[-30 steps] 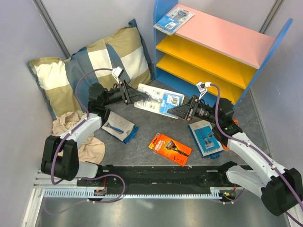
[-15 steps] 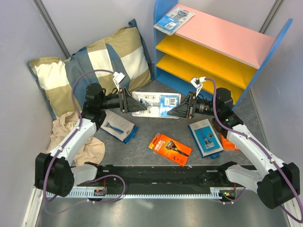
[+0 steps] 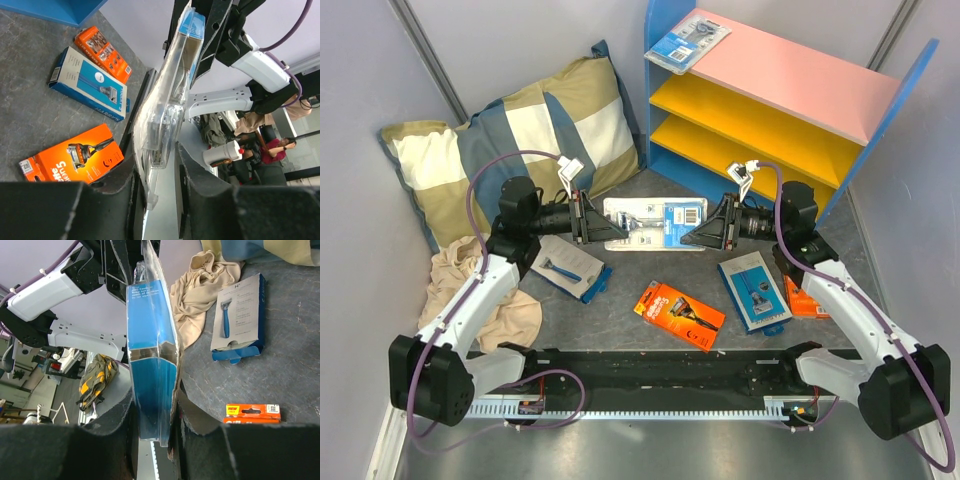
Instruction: Place and organize the shaving razors onto the shelf
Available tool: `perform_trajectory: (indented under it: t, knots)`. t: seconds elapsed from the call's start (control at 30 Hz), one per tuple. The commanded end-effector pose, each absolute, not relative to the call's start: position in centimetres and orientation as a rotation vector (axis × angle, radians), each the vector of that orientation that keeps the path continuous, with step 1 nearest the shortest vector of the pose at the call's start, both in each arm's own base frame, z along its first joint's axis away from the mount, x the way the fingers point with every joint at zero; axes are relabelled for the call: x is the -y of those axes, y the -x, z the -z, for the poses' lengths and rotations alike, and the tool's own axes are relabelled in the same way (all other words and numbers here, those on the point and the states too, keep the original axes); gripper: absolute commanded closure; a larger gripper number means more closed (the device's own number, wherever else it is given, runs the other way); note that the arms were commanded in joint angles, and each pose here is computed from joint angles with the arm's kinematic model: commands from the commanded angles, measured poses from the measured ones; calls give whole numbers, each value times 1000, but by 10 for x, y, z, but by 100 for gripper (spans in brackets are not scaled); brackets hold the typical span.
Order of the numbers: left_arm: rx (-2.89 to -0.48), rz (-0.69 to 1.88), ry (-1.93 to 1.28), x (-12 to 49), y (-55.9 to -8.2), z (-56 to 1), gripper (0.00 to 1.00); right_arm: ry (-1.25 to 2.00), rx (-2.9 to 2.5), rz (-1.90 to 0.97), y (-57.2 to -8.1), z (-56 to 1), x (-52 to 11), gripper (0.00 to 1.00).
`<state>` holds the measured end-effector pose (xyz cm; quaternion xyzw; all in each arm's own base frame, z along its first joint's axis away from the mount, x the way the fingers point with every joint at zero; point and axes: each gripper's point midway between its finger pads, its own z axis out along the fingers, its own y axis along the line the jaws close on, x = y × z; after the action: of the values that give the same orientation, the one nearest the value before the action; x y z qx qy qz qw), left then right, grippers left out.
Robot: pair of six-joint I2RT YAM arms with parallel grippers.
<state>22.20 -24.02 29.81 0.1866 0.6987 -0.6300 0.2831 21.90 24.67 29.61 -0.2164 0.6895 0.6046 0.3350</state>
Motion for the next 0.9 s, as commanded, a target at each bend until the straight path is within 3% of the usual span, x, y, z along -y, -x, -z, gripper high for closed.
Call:
perform_trajectory:
  t: [0.0,0.07,0.17,0.3,0.43,0.87]
  knots:
    - [-1780,1682,-617,239,-208,-323,90,540,-1754,-1479,-241,-305,-241,88]
    - [-1783,1688,-620,239,-207,-322,98,540,-1750,-1475,-241,-306,-241,86]
    - [-1786,1693,-620,239,-206,-322,98,535,-1740,-1467,-242,-310,-241,79]
    - [-1795,1689,-599,239,-209,-321,98,512,-1719,-1432,-244,-319,-237,52]
    - [-1806,1675,-564,239,-213,-323,98,484,-1719,-1372,-247,-324,-232,35]
    - [-1860,1626,-410,239,-235,-328,98,394,-1737,-1191,-260,-330,-210,20]
